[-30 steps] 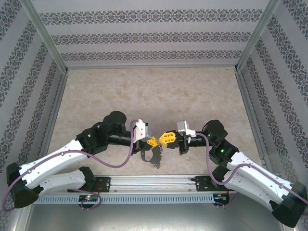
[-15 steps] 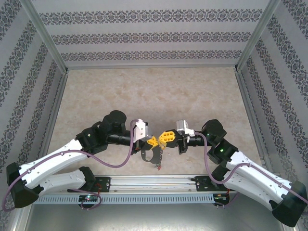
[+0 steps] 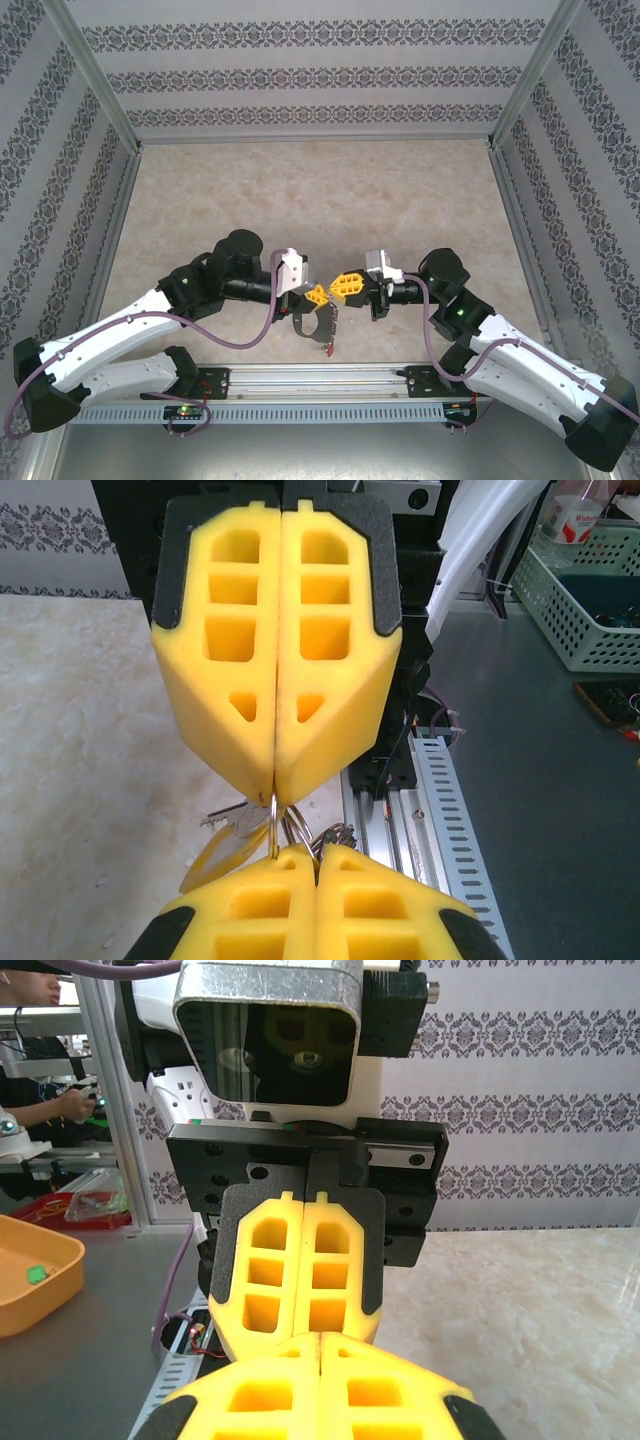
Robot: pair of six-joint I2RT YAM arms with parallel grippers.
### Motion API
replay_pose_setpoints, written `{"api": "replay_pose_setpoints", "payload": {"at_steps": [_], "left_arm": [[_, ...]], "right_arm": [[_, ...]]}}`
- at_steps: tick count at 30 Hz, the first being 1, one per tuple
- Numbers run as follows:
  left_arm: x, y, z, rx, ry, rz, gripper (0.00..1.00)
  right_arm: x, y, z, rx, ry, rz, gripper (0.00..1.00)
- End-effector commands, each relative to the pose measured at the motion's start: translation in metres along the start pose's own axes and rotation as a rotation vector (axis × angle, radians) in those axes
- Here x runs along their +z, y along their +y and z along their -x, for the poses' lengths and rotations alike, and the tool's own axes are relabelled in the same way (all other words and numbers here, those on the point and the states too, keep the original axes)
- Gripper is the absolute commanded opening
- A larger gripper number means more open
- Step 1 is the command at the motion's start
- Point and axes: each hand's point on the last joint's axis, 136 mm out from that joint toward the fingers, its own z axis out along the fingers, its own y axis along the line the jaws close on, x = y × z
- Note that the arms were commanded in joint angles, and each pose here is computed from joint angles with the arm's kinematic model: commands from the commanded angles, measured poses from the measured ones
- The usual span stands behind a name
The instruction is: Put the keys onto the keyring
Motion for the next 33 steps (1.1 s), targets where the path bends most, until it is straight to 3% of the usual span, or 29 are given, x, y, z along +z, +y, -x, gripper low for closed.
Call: {"api": "replay_pose_setpoints", "payload": {"at_steps": [1, 6, 11, 16, 19, 25, 33], "left_arm": [[-0.007, -0.001, 0.017, 0.046, -0.039, -0.001, 0.00], [-0.006, 0.000, 0.015, 0.042, -0.033, 0.002, 0.00], [-0.007, 0.006, 0.004, 0.008, -0.011, 0.049, 0.00], [-0.014, 0.024, -0.014, -0.048, 0.000, 0.197, 0.00], [-0.023, 0.032, -0.019, -0.064, -0.009, 0.278, 0.00], [-0.038, 0.039, -0.022, -0.078, -0.026, 0.370, 0.00], [-0.044, 0.036, -0.018, -0.069, -0.065, 0.380, 0.00]], "right_arm": [[-0.003, 0.006, 0.013, -0.032, -0.023, 0.033, 0.00], [-0.006, 0.002, 0.015, -0.032, -0.034, 0.000, 0.00], [-0.015, -0.038, 0.004, 0.087, -0.041, -0.197, 0.00], [-0.036, -0.096, -0.049, 0.360, 0.020, -0.488, 0.00], [-0.051, -0.111, -0.085, 0.500, 0.006, -0.608, 0.00], [-0.085, -0.122, -0.156, 0.704, -0.021, -0.841, 0.00], [-0.113, -0.107, -0.200, 0.794, 0.005, -0.977, 0.00]]}}
